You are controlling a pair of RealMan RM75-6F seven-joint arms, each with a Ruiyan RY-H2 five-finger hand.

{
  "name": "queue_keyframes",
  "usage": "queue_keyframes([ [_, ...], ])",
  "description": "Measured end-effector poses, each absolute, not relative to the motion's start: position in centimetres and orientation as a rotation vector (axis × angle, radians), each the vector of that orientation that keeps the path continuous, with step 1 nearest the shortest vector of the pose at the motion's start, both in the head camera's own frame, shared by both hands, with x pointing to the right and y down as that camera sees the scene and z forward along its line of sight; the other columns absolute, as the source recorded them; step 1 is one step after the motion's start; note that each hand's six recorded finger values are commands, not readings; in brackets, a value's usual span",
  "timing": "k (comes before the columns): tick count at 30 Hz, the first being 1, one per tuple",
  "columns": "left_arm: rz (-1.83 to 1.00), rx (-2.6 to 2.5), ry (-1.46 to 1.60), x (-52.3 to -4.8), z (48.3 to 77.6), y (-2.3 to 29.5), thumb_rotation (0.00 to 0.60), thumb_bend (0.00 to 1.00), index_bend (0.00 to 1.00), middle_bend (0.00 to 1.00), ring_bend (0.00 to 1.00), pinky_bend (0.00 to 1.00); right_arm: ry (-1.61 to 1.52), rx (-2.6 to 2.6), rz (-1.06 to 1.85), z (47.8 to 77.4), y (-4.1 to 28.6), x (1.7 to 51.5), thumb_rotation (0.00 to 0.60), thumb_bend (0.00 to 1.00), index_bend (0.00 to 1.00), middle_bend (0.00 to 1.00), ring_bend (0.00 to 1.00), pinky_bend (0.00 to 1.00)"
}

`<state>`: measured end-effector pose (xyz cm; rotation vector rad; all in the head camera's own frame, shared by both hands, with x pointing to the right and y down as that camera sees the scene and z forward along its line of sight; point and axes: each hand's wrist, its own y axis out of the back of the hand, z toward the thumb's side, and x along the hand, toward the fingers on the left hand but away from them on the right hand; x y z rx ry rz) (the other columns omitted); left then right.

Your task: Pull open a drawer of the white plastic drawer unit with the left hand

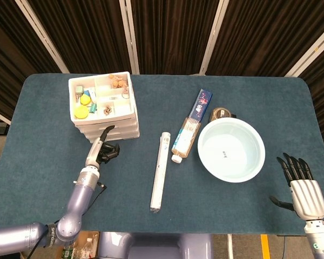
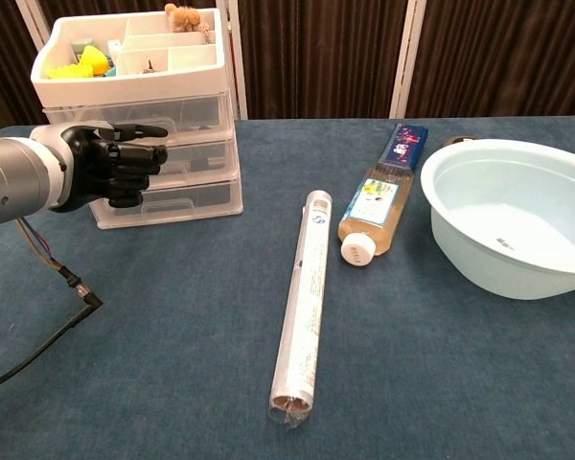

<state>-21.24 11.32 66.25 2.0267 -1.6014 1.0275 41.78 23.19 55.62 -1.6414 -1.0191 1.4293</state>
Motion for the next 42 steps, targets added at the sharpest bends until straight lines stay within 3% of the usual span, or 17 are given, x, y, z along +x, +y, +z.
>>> queue_keyframes([
  [17, 1.03, 2.036, -1.586, -19.8, 66.7, 10.3, 0.6, 0.63, 0.17, 1.0, 0.96, 0.91, -1.025, -1.647, 1.427, 55.6, 23.2, 41.8, 0.6, 0.13, 0.0, 0.0, 0.0, 0.0],
  [42, 1.01, 2.083, -1.517, -20.4, 65.4, 12.8, 0.6, 0.63, 0.16, 1.0, 0.96, 0.91, -1.019, -1.642, 1.419, 55.6, 23.2, 41.6, 0.6, 0.13, 0.0, 0.0, 0.0, 0.0],
])
